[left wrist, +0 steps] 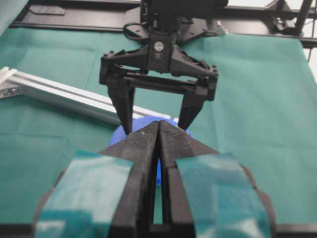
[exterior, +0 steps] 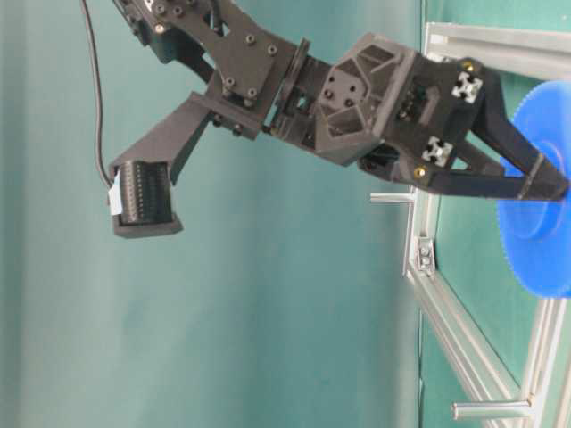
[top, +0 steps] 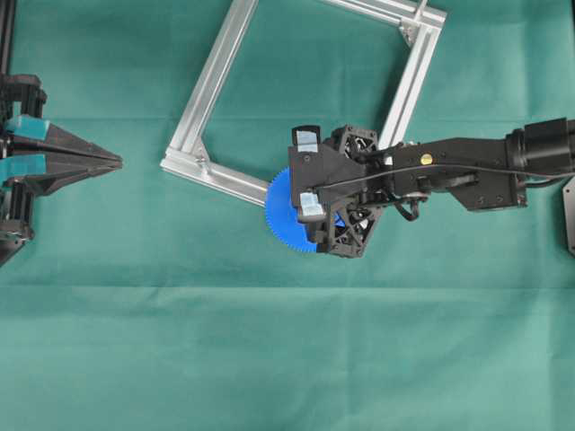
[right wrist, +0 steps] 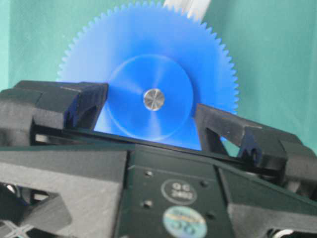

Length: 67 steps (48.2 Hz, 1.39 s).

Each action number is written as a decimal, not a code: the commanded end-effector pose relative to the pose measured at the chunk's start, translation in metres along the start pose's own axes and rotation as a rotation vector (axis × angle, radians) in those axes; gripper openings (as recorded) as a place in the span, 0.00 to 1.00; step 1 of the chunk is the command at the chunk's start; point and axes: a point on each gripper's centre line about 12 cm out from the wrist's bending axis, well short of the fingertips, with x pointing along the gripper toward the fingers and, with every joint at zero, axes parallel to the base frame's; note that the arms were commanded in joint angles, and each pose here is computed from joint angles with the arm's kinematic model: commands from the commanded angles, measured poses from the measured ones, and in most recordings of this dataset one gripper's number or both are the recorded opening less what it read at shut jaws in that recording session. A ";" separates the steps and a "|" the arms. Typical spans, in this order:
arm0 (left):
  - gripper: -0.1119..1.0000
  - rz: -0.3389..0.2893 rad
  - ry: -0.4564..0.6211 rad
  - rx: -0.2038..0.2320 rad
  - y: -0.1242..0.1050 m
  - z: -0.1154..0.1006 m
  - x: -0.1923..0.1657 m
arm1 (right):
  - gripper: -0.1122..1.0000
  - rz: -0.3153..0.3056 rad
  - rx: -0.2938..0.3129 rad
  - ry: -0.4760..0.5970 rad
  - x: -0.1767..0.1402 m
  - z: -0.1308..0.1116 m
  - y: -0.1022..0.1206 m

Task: Find the location of the shaft and insert the gear.
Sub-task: 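Push the blue gear onto the shaft with the right gripper, then open the right gripper and withdraw it rightward from the gear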

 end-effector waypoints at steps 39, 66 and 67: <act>0.10 0.001 -0.022 -0.003 0.000 0.011 0.001 | 0.89 0.023 -0.022 -0.182 -0.085 0.032 0.001; 0.10 0.001 -0.014 -0.003 0.000 0.010 0.001 | 0.89 0.021 -0.029 -0.157 -0.100 -0.006 -0.008; 0.10 0.001 -0.014 -0.003 0.000 0.010 0.001 | 0.89 0.021 -0.028 -0.159 -0.101 -0.008 -0.008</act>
